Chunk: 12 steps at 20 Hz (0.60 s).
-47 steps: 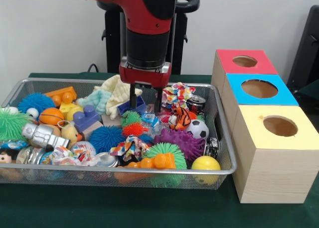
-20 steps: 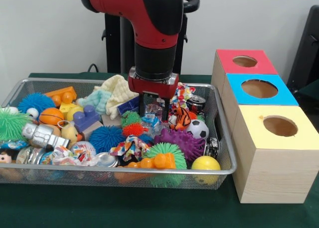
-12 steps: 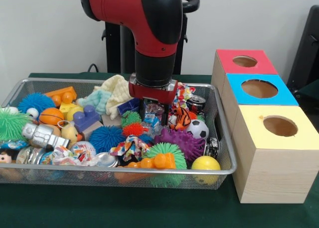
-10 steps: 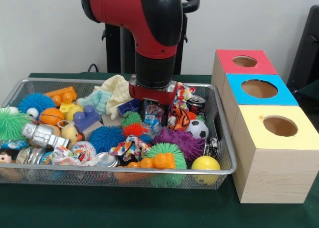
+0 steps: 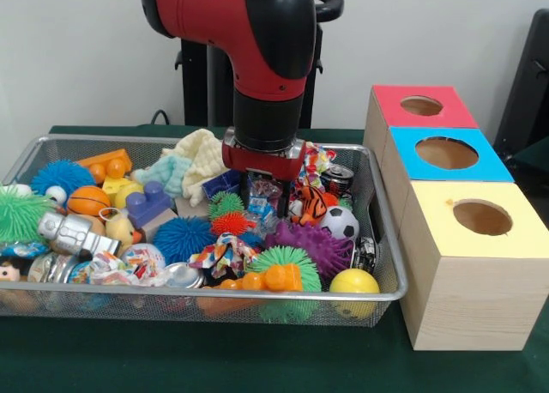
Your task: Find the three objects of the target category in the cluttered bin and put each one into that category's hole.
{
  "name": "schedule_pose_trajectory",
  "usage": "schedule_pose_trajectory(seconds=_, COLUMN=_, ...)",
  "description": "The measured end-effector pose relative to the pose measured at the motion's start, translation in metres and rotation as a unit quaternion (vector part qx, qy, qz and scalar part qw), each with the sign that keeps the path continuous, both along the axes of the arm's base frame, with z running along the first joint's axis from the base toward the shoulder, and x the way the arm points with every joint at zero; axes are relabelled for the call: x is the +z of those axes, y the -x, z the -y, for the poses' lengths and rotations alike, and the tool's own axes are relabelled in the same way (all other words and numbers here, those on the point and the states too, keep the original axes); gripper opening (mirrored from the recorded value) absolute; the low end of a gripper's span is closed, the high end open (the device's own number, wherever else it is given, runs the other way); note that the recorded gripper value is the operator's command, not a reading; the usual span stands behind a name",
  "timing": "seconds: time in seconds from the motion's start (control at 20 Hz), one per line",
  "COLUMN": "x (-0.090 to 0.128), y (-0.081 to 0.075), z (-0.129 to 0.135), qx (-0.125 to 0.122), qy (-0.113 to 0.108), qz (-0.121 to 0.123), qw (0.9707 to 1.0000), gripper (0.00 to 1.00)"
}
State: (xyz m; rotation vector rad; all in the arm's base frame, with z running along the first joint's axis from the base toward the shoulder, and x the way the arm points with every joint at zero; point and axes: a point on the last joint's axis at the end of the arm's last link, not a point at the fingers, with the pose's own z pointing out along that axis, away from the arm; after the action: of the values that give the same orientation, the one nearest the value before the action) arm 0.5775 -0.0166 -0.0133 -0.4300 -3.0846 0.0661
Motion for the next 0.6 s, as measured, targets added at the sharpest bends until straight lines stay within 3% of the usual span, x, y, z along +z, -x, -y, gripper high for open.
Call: schedule_pose_trajectory(seconds=0.6, x=-0.0051, y=-0.0076, z=0.0014, qx=0.003, qy=0.005, qz=0.009, qw=0.9999, gripper=1.0)
